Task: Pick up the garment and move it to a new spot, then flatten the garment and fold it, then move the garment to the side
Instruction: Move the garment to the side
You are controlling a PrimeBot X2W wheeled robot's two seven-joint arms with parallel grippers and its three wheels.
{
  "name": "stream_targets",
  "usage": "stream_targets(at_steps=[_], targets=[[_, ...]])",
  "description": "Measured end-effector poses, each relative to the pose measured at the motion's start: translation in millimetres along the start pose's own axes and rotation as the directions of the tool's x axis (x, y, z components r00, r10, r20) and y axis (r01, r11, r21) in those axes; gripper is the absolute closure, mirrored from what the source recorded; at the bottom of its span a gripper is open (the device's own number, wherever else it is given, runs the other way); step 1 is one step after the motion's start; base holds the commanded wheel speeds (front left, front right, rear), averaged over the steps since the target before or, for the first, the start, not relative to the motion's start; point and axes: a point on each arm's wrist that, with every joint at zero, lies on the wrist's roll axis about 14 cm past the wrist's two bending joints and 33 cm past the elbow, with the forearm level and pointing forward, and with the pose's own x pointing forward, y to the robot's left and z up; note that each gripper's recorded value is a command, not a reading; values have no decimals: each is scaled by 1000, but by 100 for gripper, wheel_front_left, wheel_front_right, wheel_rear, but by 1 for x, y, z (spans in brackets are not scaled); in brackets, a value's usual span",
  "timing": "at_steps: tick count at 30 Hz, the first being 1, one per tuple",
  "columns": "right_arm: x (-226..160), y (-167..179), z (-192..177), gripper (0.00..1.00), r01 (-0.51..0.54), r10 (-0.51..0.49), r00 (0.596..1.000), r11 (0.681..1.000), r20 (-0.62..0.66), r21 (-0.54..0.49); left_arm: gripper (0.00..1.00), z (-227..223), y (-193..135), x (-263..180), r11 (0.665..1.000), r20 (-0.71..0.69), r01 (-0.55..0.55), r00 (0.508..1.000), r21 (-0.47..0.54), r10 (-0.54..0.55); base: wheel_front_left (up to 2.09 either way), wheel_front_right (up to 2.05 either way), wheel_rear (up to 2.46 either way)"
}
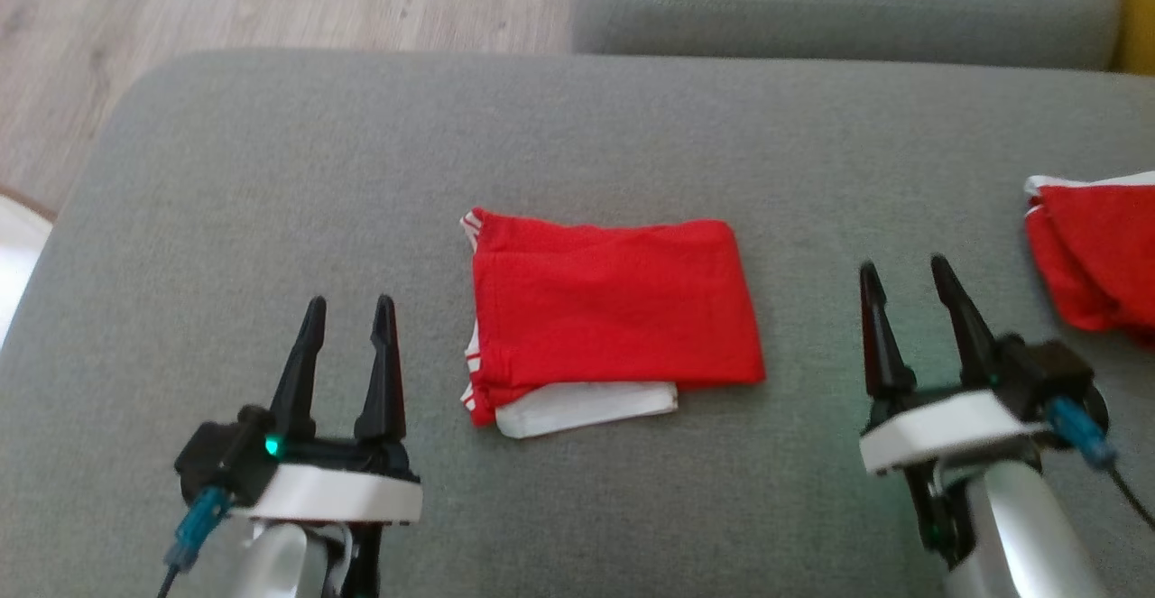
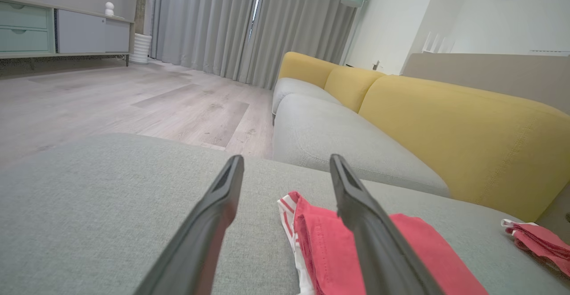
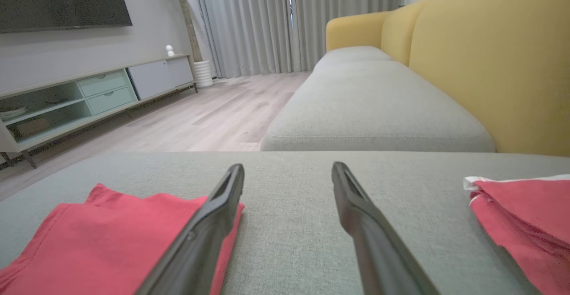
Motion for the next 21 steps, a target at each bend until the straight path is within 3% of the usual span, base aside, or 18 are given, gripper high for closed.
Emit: stream_targets(at_steps=[8,17,21], targets=[[35,27,-27,0,-92,93,985,996,-147,16,0,6,3,16,1000,17,-8,1000,-15,8,0,0,0],[36,65,-103,0,-169,205,874,978,-440,120,0,-2,14,8,998,-9,-58,998,-26,57,0,0,0],[35,74,-115,0,-192,231,842,973,-488,130,0,-1,19,6,997,-10,-77,997,-21,77,0,0,0]])
